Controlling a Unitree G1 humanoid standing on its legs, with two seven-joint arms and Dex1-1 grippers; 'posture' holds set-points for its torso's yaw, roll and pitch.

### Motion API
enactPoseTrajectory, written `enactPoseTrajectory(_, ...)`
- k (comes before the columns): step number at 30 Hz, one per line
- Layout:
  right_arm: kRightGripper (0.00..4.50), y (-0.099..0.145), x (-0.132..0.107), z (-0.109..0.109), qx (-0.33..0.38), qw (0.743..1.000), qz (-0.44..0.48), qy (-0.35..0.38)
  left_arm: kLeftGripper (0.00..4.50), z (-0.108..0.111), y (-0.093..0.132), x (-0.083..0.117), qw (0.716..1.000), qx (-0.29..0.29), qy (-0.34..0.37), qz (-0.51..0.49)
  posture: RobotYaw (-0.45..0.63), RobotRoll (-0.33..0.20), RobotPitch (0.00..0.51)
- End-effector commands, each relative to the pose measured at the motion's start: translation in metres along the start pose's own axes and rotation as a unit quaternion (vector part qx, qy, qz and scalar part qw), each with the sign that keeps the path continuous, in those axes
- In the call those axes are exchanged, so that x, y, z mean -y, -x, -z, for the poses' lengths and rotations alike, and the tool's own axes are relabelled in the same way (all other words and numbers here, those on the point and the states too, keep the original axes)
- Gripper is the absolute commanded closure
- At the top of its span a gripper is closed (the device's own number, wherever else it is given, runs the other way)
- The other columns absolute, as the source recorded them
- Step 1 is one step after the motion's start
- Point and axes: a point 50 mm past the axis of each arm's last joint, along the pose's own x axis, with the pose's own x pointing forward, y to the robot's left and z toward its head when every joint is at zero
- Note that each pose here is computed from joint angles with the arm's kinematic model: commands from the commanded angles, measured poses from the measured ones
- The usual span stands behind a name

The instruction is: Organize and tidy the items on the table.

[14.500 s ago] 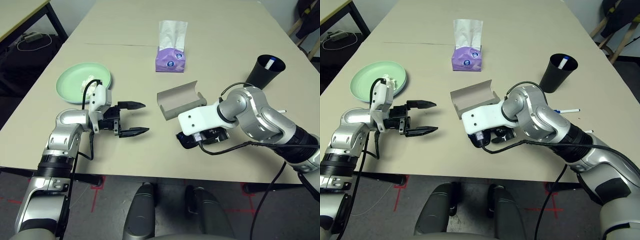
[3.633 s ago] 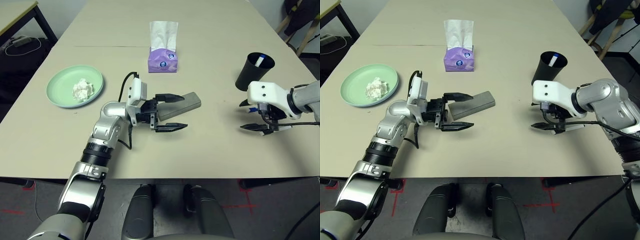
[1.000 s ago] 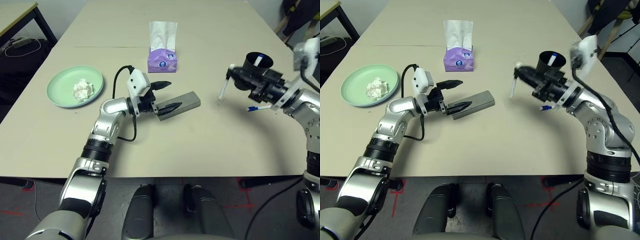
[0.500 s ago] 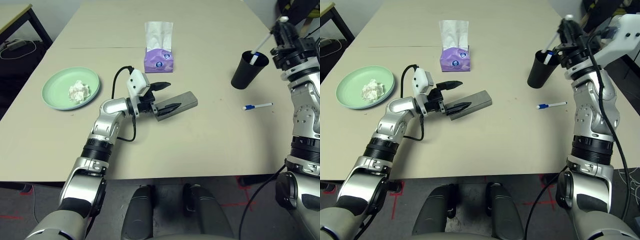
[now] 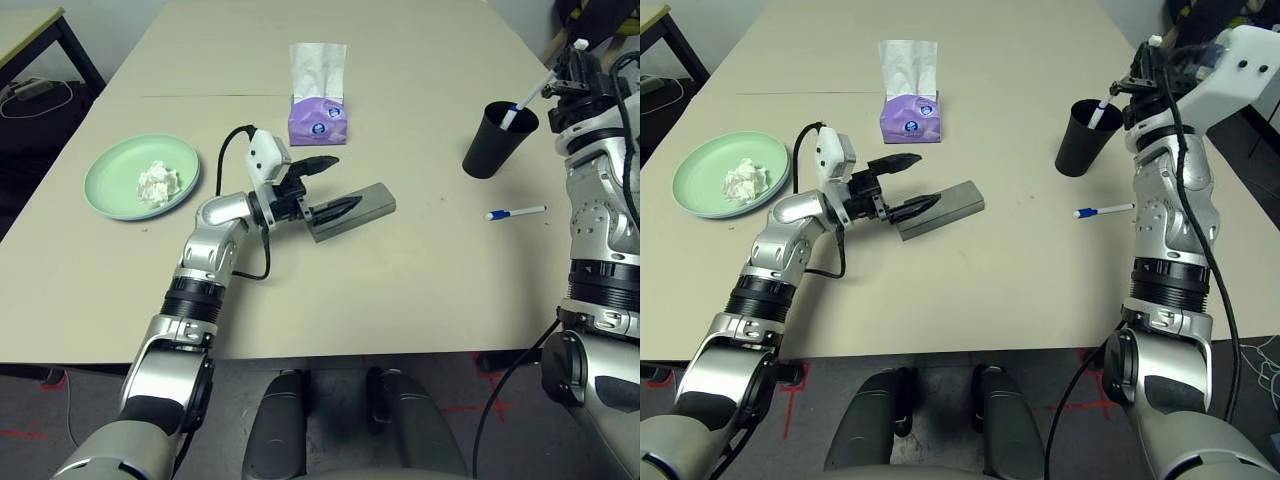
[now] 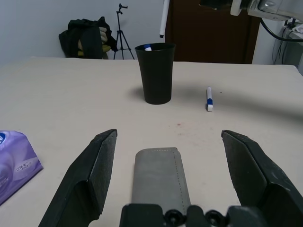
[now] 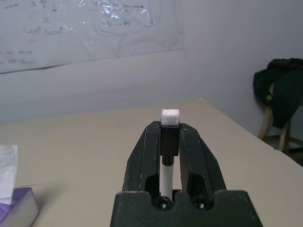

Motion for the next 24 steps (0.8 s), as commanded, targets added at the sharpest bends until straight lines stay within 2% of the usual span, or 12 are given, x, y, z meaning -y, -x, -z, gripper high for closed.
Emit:
enactPoseTrajectory(1,3.32,-0.003,0.002,0.001,-0.010,1.000,0.007,0.014,0.00,0.000,0.000,0.002,1.000,0.001,0.003,0.004,0.01,0.000,0.158)
enactPoseTrajectory(5,1.98,-0.003,0.002,0.001,-0.011,1.000,0.007,0.017,0.00,0.001,0.001,0.003,1.000,-0.003,0.004,0.004,0.01,0.000,0.158)
enactPoseTrajectory(10,0.06,-0.004,0.005,-0.001,-0.015,1.000,0.004,0.022,0.00,0.002,0.001,0.003,1.000,-0.005,0.005,0.005,0.01,0.000,0.161)
enactPoseTrajectory(14,0.03,-0.009,0.004,-0.004,-0.022,0.999,-0.017,0.033,0.00,0.003,0.000,0.004,1.000,-0.005,0.005,0.005,0.01,0.000,0.163)
enactPoseTrajectory(16,0.03,-0.010,-0.011,-0.004,-0.039,0.992,-0.113,0.044,0.00,0.003,0.000,0.004,1.000,-0.006,0.005,0.004,0.01,0.000,0.165)
enactPoseTrajectory(17,0.03,-0.006,-0.023,-0.001,-0.060,0.977,-0.196,0.053,0.00,0.004,0.000,0.004,1.000,-0.006,0.006,0.004,0.01,0.000,0.165)
enactPoseTrajectory(19,0.03,0.002,-0.035,0.004,-0.094,0.945,-0.304,0.069,0.00,0.004,0.000,0.005,1.000,-0.006,0.006,0.004,0.01,0.000,0.167)
enactPoseTrajectory(21,0.03,0.019,-0.033,0.019,-0.168,0.875,-0.435,0.128,0.00,0.005,-0.001,0.005,1.000,-0.007,0.006,0.004,0.02,0.000,0.168)
enactPoseTrajectory(22,0.03,0.023,-0.027,0.027,-0.201,0.844,-0.472,0.158,0.00,0.005,-0.001,0.005,1.000,-0.006,0.005,0.004,0.02,0.000,0.170)
enactPoseTrajectory(23,0.03,0.026,-0.022,0.031,-0.220,0.825,-0.490,0.175,0.00,0.005,-0.001,0.005,1.000,-0.006,0.004,0.004,0.03,0.000,0.171)
enactPoseTrajectory(24,0.03,0.029,-0.014,0.037,-0.254,0.786,-0.522,0.213,0.00,0.005,-0.001,0.005,1.000,-0.005,0.004,0.001,0.03,0.000,0.173)
